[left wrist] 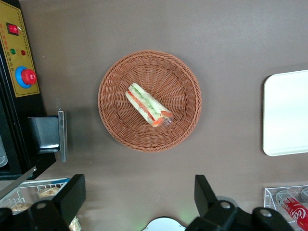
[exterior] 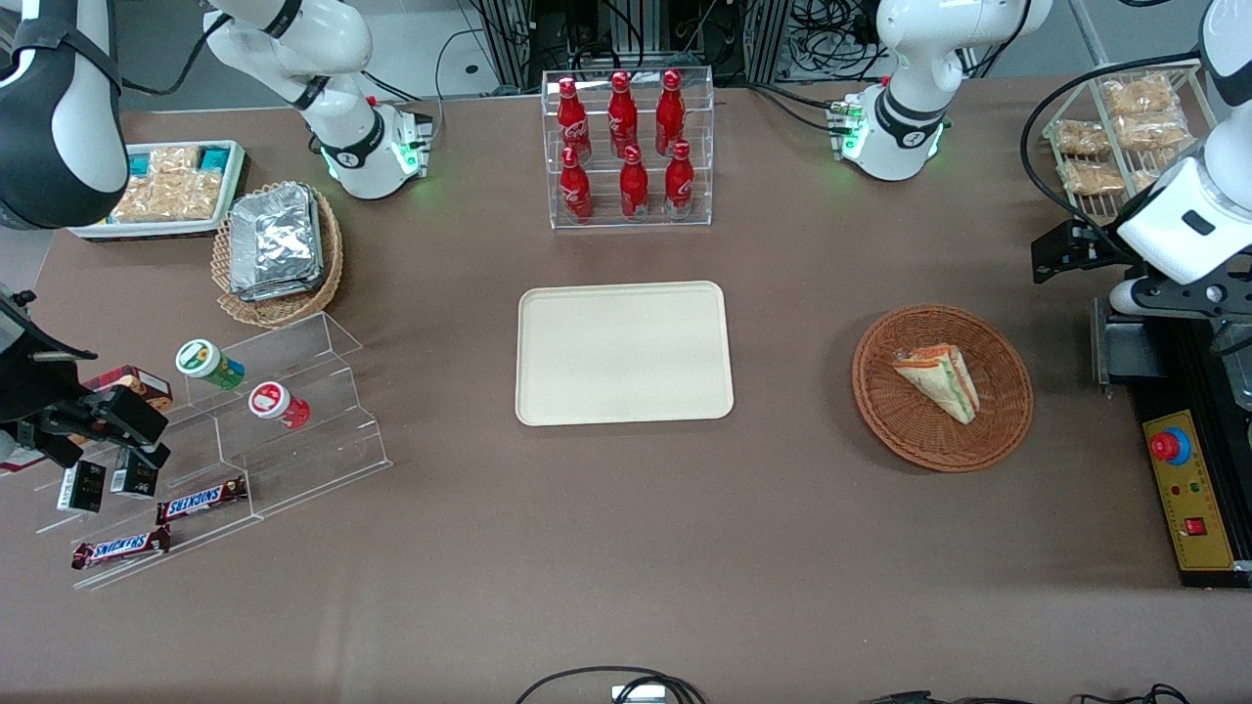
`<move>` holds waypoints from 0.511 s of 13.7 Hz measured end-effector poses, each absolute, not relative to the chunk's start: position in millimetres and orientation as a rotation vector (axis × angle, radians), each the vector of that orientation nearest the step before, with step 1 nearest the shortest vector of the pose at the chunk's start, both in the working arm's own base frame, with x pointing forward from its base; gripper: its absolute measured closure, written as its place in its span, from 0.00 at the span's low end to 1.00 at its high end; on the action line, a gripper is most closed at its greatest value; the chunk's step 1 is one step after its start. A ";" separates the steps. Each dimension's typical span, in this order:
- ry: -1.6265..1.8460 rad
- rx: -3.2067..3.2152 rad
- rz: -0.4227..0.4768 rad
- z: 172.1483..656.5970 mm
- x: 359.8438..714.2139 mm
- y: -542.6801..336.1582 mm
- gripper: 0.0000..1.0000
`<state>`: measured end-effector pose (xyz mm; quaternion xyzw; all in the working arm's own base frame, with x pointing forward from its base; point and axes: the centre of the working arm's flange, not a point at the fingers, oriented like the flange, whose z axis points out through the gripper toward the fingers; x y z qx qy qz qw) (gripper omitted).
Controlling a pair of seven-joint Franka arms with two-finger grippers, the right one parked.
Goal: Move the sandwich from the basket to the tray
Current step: 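Move the left gripper down toward the sandwich in the wicker basket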
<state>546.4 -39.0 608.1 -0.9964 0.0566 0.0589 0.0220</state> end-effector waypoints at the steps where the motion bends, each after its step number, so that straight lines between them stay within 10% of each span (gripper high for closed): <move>1: 0.175 -3.086 0.184 607.5 546.8 -38.9 0.00; 7: 0.161 -3.084 0.206 598.0 551.1 -34.1 0.00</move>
